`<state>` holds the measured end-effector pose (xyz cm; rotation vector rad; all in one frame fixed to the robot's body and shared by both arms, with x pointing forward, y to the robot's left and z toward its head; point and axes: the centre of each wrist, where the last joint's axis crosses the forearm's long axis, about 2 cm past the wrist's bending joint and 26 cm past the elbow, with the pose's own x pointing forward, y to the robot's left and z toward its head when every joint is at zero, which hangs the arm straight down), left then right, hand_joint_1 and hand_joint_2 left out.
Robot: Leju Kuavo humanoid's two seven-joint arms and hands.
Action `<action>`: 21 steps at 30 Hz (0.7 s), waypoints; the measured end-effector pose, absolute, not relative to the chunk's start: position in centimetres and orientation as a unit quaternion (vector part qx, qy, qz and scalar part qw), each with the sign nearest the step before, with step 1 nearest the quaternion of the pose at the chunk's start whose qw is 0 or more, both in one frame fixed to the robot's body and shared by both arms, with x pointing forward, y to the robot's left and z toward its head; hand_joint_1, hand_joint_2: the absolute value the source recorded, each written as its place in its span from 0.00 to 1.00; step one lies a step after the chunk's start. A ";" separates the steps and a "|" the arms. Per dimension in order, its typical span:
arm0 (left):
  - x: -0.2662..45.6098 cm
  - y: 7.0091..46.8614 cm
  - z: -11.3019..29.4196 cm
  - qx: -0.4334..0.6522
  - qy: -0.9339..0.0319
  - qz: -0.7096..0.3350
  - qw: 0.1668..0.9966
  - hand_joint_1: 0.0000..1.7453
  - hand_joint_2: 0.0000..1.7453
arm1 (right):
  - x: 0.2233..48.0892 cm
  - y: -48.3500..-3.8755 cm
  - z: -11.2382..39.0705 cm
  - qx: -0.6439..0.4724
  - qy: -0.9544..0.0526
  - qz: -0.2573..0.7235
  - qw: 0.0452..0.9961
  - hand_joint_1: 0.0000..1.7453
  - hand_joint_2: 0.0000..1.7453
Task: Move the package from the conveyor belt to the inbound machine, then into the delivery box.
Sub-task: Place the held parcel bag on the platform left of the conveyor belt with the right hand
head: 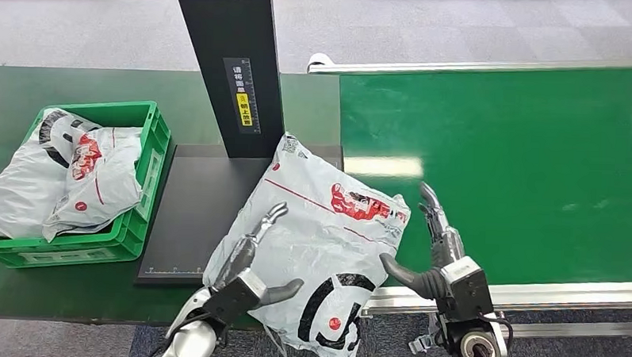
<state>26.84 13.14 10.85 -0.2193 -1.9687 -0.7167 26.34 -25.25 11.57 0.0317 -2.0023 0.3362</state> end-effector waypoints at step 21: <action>27.9 7.6 8.5 -0.068 -0.747 -0.508 0.423 0.58 1.00 | 25.2 -27.1 11.9 -0.020 -0.852 0.080 0.516 0.00 1.00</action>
